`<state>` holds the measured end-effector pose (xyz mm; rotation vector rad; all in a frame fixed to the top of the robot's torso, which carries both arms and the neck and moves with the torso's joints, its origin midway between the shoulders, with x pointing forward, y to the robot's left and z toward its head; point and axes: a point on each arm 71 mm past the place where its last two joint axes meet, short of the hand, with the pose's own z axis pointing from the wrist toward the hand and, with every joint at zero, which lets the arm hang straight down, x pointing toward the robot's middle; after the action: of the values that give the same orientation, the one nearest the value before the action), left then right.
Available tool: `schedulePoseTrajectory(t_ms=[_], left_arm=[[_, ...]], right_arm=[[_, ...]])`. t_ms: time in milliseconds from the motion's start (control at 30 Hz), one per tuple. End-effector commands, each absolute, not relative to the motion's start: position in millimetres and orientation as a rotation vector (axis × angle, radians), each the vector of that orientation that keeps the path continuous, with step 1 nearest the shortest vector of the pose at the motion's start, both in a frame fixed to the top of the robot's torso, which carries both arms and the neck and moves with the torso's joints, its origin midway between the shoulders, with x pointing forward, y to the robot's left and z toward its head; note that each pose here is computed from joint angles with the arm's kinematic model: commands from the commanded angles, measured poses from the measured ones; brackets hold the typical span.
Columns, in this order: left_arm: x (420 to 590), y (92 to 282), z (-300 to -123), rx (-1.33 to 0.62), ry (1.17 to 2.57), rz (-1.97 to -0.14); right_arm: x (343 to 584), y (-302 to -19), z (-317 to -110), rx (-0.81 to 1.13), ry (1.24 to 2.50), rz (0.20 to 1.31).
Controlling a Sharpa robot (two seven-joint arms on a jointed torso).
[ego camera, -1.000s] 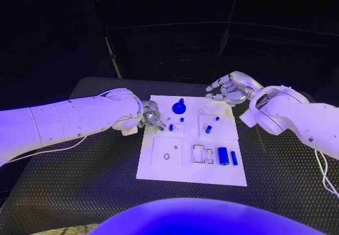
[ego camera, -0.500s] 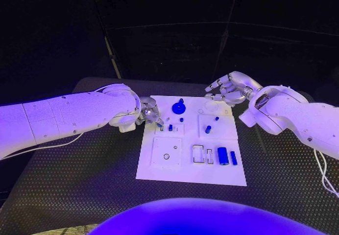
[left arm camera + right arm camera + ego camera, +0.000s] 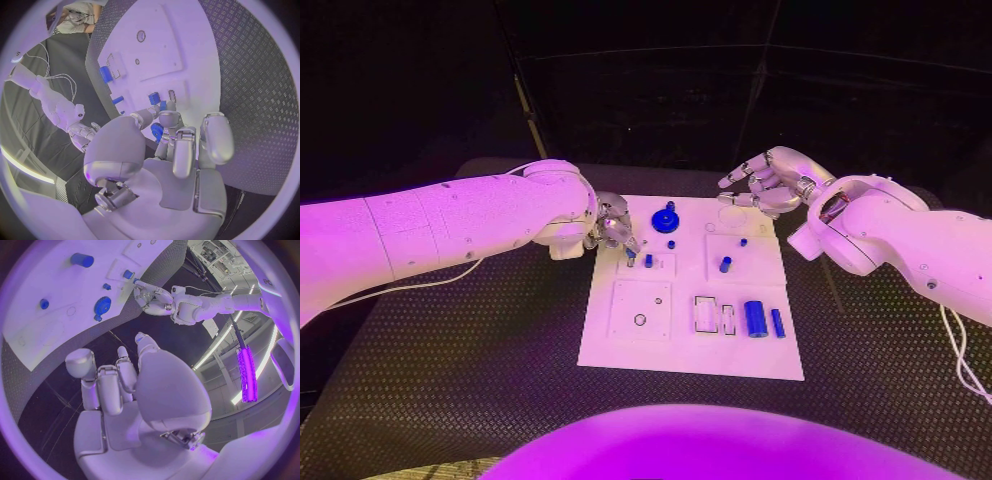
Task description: Assemble the parts on the task board
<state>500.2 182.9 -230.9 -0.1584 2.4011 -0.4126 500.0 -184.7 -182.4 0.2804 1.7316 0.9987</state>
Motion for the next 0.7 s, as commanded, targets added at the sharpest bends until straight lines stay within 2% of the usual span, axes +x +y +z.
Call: schedulePoseTrajectory(t_ms=[33, 700], left_arm=[[500.6, 181.3, -233.0, -0.110, 2.476, -0.402], [507.6, 174.8, -236.0, -0.040, 2.522, -0.355]], right_arm=[[499.7, -182.8, -181.3, 0.272, 1.734, 1.011], [499.9, -181.4, -181.4, 0.272, 1.732, 1.014]])
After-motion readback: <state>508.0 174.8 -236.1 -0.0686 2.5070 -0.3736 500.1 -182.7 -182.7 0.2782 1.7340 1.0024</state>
